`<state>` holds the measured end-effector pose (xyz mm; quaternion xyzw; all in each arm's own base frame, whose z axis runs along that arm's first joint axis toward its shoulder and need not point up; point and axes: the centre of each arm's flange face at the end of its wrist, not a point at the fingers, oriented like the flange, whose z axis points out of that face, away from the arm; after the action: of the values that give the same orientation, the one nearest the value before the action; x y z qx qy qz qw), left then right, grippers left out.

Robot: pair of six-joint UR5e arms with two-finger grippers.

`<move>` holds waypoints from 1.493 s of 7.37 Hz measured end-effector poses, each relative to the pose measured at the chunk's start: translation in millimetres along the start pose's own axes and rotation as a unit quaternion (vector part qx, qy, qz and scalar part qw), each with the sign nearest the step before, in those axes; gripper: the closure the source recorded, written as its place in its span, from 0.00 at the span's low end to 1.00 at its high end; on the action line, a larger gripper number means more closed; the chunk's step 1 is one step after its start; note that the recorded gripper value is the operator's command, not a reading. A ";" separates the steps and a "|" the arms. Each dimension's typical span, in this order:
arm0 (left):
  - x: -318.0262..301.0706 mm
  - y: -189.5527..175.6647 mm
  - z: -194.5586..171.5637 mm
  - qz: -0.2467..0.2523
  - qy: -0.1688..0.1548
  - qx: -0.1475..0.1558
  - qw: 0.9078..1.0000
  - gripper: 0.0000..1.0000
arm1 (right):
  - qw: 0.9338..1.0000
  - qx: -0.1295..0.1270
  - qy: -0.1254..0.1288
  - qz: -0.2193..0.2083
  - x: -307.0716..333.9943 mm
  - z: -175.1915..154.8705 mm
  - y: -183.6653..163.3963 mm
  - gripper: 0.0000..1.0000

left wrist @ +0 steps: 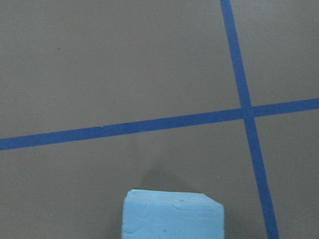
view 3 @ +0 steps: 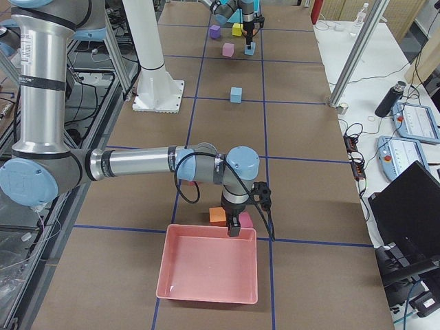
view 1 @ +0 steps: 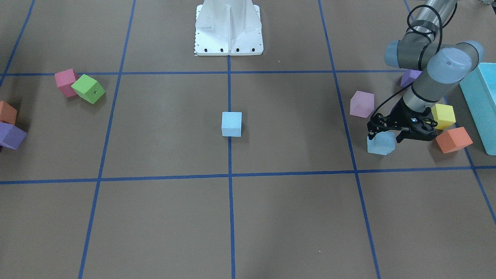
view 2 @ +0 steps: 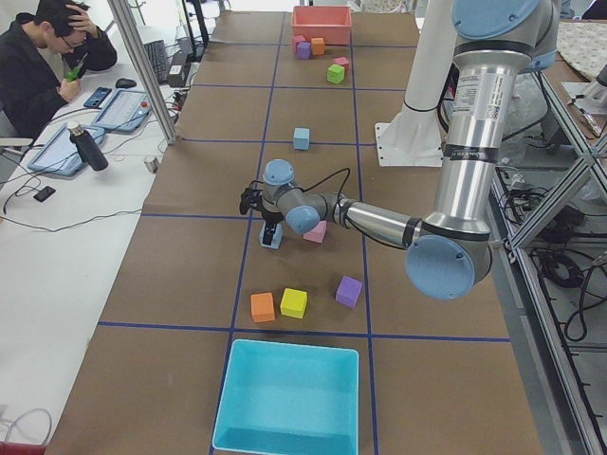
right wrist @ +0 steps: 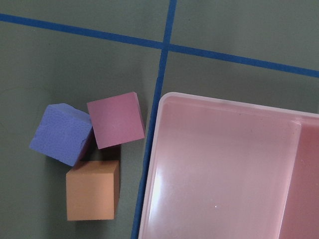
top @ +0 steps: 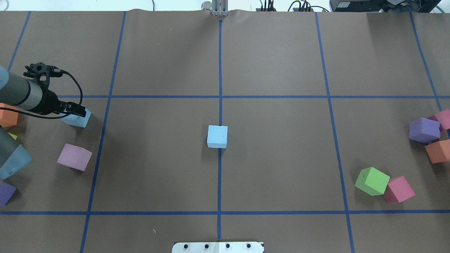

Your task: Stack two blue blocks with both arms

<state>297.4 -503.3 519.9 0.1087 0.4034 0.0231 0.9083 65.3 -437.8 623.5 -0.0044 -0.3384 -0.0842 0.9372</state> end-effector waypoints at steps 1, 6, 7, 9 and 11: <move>1.3 -5.1 5.3 0.000 -0.004 0.002 1.000 0.43 | 1.000 0.000 0.000 0.000 0.0 0.0 0.0 0.00; 16.3 -10.9 1.8 0.007 0.004 0.007 1.000 1.00 | 1.000 0.001 0.000 0.001 -0.3 -0.5 -0.7 0.00; 29.9 -15.5 -7.7 0.009 0.013 0.009 1.000 1.00 | 1.000 0.001 0.000 0.001 -0.3 -0.5 -0.6 0.00; 82.6 -48.7 -27.9 0.003 0.019 0.010 1.000 1.00 | 1.000 0.000 0.000 0.002 0.3 0.3 -0.2 0.00; 161.9 -86.4 -51.7 -0.033 0.011 0.000 0.999 1.00 | 1.000 -0.002 0.000 0.004 1.9 2.3 0.4 0.00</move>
<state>364.3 -557.4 349.8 0.0950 0.4167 -0.0053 0.9041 65.3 -437.6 626.5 -0.0079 -0.3386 -0.0816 0.9374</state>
